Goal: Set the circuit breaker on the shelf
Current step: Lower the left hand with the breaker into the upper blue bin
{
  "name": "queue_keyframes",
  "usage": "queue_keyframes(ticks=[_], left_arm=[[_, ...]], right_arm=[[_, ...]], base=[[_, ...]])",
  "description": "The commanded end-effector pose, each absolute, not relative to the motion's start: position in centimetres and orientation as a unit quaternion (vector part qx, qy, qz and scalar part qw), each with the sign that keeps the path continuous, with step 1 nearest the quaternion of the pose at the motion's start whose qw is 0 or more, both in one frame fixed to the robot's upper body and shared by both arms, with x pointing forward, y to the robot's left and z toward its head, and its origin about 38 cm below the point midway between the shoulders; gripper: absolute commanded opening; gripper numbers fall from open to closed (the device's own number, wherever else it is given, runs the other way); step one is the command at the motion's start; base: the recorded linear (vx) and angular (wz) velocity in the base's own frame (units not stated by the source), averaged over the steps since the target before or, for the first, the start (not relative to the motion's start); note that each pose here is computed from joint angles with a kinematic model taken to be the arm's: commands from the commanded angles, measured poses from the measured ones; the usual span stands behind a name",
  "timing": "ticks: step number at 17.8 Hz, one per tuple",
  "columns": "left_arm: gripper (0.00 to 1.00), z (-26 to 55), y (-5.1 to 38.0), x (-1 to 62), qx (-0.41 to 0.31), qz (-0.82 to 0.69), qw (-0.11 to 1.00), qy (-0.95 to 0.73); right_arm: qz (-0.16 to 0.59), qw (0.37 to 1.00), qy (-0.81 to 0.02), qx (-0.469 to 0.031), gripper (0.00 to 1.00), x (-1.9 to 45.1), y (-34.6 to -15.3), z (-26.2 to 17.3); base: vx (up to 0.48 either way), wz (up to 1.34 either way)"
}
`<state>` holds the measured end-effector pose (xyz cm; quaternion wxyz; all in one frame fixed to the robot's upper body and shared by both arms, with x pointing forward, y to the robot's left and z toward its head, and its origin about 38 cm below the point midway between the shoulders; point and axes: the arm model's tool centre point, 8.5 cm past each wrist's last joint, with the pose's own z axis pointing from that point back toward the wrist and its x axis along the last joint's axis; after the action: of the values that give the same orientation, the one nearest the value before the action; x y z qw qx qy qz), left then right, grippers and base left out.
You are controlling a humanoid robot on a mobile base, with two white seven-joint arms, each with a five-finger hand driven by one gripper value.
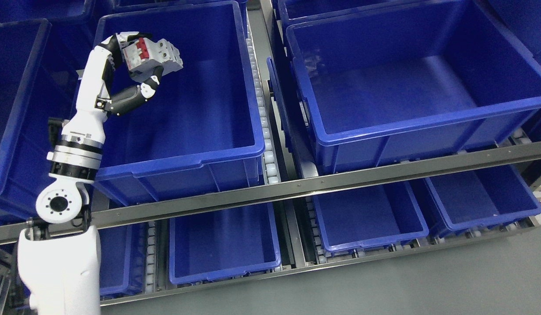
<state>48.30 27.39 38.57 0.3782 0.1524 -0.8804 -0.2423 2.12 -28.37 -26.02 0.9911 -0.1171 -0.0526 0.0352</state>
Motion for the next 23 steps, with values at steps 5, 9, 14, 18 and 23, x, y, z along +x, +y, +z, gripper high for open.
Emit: queue_keyframes(ticks=[5, 9, 14, 18, 23], left_arm=[[0.19, 36.8, 30.2, 58.6, 0.262, -0.398, 0.515, -0.713], [0.20, 33.3, 29.1, 61.2, 0.247, -0.431, 0.569, -0.655], [0.20, 31.2, 28.3, 62.2, 0.237, -0.441, 0.599, -0.625], [0.24, 31.9, 28.9, 62.4, 0.240, -0.438, 0.604, -0.621], [0.49, 32.2, 29.3, 62.4, 0.244, -0.436, 0.605, -0.620]], right_arm=[[0.047, 0.991, -0.037, -0.122, 1.00, 1.8, -29.3, -25.9], [0.047, 0.991, -0.037, -0.123, 1.00, 1.8, -29.3, -25.9], [0.047, 0.991, -0.037, -0.123, 1.00, 1.8, -29.3, -25.9], [0.047, 0.991, -0.037, -0.122, 1.00, 1.8, -29.3, -25.9], [0.047, 0.991, -0.037, -0.122, 1.00, 1.8, -29.3, -25.9]], base=[[0.118, 0.01], [0.093, -0.09], [0.057, -0.07], [0.026, -0.05], [0.005, -0.01]])
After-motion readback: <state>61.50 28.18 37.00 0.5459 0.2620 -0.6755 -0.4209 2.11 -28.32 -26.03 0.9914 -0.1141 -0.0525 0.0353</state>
